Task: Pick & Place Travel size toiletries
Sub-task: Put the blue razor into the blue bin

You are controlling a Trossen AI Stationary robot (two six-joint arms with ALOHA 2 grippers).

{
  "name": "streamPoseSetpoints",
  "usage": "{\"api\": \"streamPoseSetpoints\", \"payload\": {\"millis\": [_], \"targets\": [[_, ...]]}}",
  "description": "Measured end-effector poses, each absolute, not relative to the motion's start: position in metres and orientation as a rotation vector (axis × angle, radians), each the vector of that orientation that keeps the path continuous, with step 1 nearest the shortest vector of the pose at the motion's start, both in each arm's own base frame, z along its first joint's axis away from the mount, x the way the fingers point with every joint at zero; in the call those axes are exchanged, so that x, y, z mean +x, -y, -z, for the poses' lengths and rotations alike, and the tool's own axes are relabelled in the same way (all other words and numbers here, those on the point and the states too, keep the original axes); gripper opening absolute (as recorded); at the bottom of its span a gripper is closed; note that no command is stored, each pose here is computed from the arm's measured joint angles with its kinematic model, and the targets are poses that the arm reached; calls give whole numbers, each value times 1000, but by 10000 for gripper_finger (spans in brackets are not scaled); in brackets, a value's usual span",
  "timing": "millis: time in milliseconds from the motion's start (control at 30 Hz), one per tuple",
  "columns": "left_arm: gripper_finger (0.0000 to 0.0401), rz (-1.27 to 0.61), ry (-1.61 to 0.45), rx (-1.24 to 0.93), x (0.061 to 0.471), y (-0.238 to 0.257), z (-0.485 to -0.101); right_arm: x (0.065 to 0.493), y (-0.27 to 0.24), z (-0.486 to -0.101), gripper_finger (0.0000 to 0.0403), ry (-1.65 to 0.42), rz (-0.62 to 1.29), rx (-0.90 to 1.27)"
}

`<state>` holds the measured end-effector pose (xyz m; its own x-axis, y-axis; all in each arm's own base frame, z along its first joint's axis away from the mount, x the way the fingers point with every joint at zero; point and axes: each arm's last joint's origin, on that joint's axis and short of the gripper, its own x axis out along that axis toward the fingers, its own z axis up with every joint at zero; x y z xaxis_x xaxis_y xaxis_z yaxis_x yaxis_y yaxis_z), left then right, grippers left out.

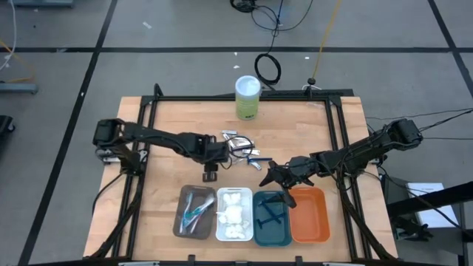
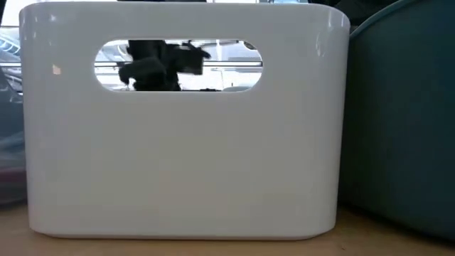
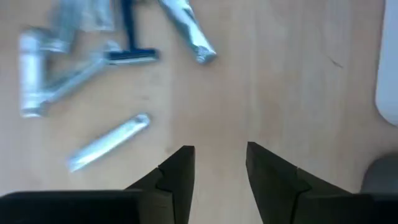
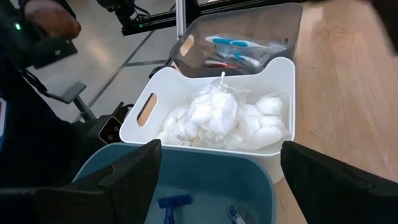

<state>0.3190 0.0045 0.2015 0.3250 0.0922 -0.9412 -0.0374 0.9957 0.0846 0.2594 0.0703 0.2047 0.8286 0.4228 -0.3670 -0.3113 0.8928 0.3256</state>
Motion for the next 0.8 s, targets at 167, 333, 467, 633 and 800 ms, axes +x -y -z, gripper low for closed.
{"api": "streamPoseSetpoints", "payload": {"millis": [167, 333, 467, 633, 800], "targets": [[134, -211, -1261, 103, 299, -11, -220, 259, -70, -204, 313, -454, -393, 258], [143, -245, -1323, 30, 279, -32, -206, 259, -70, -204, 313, -454, -394, 255], [168, -280, -1421, -61, 257, -51, -180, 259, -70, -203, 313, -460, -394, 250], [208, -278, -1487, -121, 236, -62, -154, 258, -70, -203, 313, -468, -394, 244], [228, -240, -1512, -116, 225, -66, -140, 259, -69, -202, 313, -464, -393, 230]]}}
